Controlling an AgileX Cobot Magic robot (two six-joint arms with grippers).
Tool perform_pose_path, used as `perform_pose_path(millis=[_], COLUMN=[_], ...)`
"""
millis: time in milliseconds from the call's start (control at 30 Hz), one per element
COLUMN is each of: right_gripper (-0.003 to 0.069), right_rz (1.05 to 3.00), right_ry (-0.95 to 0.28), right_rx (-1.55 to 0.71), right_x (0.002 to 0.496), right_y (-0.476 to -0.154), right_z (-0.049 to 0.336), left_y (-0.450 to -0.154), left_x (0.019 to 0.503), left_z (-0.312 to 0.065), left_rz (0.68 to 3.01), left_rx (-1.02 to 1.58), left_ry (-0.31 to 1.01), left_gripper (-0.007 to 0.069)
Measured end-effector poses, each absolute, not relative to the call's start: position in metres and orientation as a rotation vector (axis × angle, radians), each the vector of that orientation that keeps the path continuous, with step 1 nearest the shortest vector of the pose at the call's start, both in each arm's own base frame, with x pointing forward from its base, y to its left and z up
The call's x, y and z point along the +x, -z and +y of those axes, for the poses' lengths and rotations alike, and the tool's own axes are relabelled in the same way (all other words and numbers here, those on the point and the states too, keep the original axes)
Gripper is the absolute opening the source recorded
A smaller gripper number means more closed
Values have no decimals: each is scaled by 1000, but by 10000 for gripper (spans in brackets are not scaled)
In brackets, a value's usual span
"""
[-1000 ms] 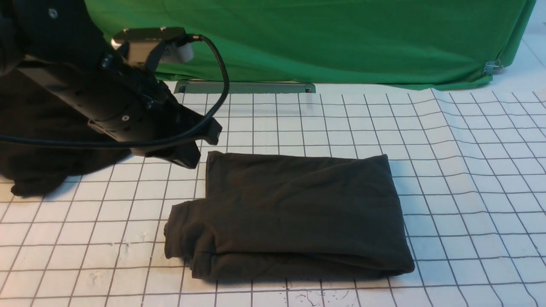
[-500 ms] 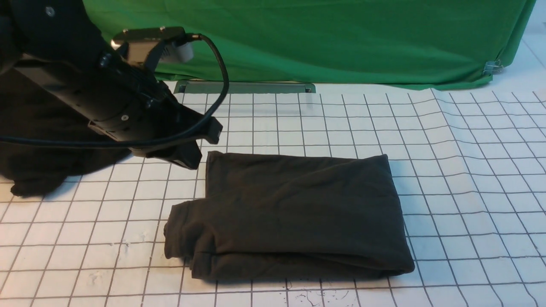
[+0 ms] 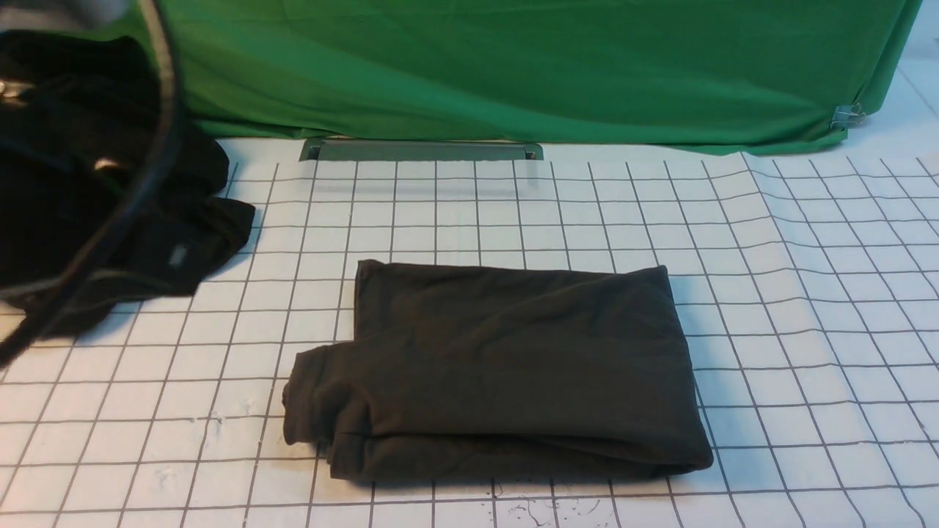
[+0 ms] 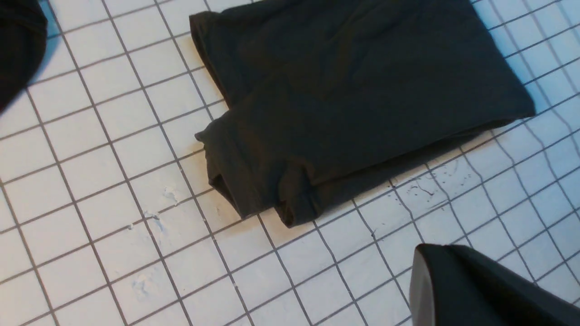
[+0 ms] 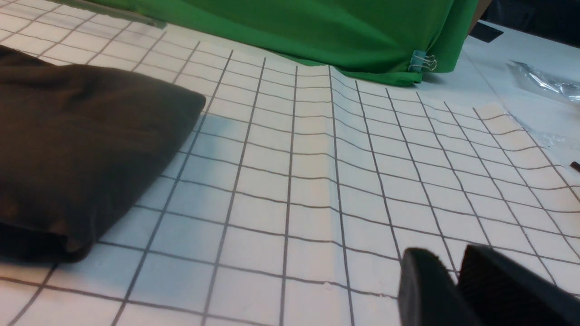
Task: Fold a long-sleeved shirt over a white checkered tablecloth.
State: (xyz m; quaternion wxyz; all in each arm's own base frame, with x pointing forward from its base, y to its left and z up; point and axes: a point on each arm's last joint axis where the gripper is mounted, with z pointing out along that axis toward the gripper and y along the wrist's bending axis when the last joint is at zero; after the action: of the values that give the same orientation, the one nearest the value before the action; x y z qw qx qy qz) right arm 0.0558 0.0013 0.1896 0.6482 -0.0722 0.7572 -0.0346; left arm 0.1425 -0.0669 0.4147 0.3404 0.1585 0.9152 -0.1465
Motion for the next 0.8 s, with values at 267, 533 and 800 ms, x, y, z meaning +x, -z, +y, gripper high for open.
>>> perform_pose_path(millis=[267, 533, 800], right_gripper=[129, 144, 162], right_rz=[1722, 1722, 1720], right_ry=[79, 79, 78], right_rx=[-164, -164, -164], right_x=[56, 56, 56], right_y=[-190, -190, -190], right_z=[1, 1, 1], left_y=[-371, -323, -303], left_x=[73, 66, 71], left_z=[-40, -29, -29], left_rz=[1997, 1617, 1594], left_rx=[304, 173, 151], left_ry=[447, 456, 449], left_gripper=[1, 3, 3])
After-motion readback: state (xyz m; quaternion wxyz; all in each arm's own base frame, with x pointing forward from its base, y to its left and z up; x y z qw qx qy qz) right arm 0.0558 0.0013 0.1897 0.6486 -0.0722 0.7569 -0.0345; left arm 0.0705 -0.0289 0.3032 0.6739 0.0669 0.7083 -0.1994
